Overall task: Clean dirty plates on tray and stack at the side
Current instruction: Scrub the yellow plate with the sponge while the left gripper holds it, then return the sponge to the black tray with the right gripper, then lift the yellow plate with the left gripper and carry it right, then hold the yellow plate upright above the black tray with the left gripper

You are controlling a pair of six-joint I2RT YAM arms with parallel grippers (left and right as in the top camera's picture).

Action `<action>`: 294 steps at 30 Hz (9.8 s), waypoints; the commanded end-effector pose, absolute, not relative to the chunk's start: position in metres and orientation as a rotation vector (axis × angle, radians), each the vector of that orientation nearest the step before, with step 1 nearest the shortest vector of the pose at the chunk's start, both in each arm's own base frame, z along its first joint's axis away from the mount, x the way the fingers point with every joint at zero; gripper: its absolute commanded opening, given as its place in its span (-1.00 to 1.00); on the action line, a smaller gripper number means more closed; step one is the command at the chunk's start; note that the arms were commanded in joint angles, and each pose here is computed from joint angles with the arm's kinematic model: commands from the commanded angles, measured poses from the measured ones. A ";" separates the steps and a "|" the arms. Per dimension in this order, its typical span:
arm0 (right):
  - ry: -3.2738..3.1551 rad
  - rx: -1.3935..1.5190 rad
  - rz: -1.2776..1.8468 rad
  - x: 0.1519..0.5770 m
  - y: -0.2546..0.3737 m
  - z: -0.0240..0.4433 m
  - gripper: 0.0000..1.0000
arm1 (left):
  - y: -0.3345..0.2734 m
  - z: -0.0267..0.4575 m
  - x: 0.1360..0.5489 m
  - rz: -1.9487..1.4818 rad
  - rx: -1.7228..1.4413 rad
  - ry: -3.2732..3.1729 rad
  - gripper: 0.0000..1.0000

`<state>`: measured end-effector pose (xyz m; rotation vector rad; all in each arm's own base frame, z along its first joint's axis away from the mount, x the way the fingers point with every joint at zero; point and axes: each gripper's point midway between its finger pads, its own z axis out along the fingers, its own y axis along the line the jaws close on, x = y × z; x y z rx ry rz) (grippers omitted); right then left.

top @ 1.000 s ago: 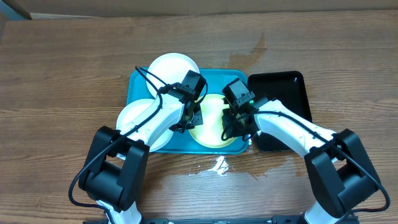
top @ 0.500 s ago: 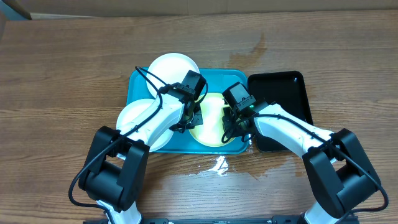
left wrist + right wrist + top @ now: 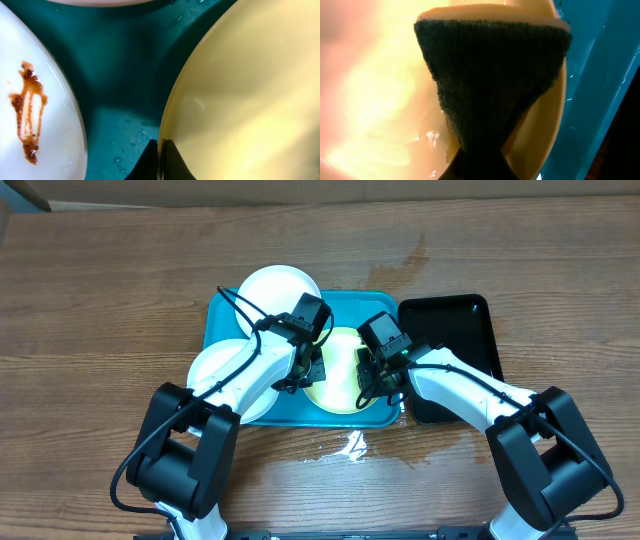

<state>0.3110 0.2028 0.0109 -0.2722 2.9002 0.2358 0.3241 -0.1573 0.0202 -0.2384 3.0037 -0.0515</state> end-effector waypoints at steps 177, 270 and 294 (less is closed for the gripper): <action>3.039 0.779 0.249 0.307 0.020 0.035 0.86 | -0.240 0.222 0.447 -0.396 0.036 2.498 -0.92; 3.022 0.734 0.135 0.304 0.003 0.049 0.91 | -0.389 0.255 0.489 0.079 0.491 1.783 -0.92; 2.978 0.666 0.265 0.327 0.014 0.086 0.98 | -0.382 0.267 0.494 0.163 0.494 1.730 -0.92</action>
